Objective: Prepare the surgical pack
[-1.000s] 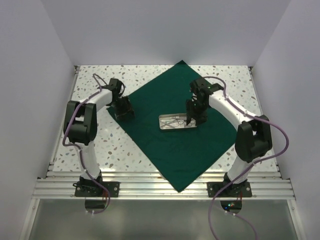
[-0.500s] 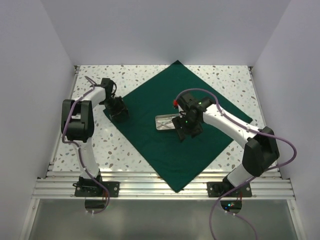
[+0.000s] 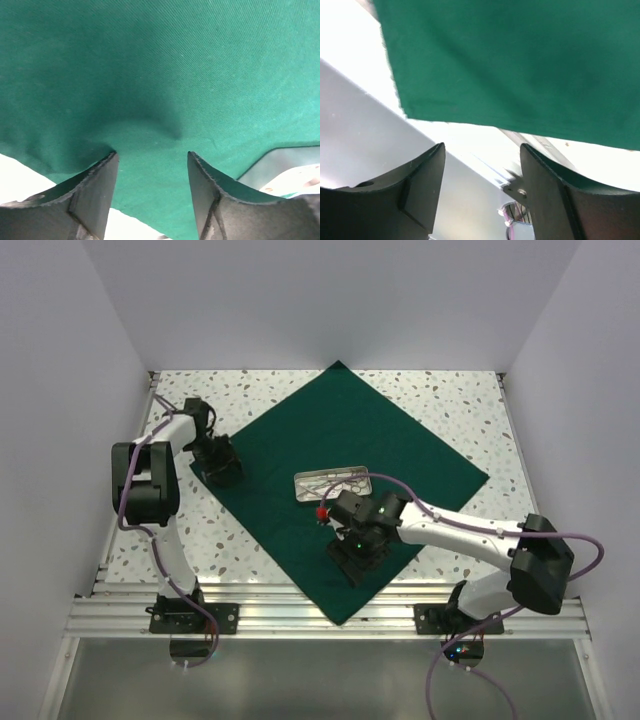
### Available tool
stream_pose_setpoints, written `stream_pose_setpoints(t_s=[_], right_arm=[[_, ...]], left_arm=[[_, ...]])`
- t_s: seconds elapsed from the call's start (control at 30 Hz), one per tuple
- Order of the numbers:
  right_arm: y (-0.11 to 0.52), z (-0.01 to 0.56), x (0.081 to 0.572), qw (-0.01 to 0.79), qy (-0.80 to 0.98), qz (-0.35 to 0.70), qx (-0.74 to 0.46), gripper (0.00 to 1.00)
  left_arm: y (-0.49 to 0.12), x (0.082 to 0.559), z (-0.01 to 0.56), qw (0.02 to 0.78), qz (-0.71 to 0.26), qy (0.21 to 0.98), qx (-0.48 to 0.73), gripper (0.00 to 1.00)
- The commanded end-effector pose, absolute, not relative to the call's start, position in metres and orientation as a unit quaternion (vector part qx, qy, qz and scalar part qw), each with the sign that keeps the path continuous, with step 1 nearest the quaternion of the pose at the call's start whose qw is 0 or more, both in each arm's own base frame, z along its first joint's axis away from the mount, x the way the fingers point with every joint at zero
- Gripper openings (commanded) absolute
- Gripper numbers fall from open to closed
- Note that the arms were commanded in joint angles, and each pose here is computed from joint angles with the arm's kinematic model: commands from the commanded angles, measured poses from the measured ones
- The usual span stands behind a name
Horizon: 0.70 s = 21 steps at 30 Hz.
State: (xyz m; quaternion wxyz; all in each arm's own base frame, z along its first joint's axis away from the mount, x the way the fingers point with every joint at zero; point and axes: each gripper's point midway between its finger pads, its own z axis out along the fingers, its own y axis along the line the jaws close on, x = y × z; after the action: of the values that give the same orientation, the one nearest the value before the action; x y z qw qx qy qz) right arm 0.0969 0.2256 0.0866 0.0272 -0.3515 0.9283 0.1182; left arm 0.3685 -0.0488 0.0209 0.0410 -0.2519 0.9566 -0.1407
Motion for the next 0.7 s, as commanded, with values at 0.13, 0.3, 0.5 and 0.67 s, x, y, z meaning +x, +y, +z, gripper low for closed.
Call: stream_pose_setpoints(t_s=[0.13, 0.3, 0.5, 0.67], right_arm=[[0.262, 0.071, 0.037, 0.048, 0.892, 0.152, -0.422, 0.73], [0.301, 0.072, 0.021, 0.086, 0.863, 0.118, -0.483, 0.78], [0.305, 0.048, 0.033, 0.107, 0.871, 0.04, -0.477, 0.77], [0.298, 0.036, 0.037, 0.107, 0.872, 0.017, -0.478, 0.73]], left_arm=[[-0.028, 0.376, 0.078, 0.114, -0.118, 0.962, -0.219, 0.65], [-0.038, 0.357, 0.109, 0.139, -0.146, 0.953, -0.227, 0.66], [-0.044, 0.324, 0.134, 0.169, -0.163, 0.942, -0.238, 0.65], [-0.051, 0.298, 0.142, 0.177, -0.179, 0.939, -0.234, 0.65]])
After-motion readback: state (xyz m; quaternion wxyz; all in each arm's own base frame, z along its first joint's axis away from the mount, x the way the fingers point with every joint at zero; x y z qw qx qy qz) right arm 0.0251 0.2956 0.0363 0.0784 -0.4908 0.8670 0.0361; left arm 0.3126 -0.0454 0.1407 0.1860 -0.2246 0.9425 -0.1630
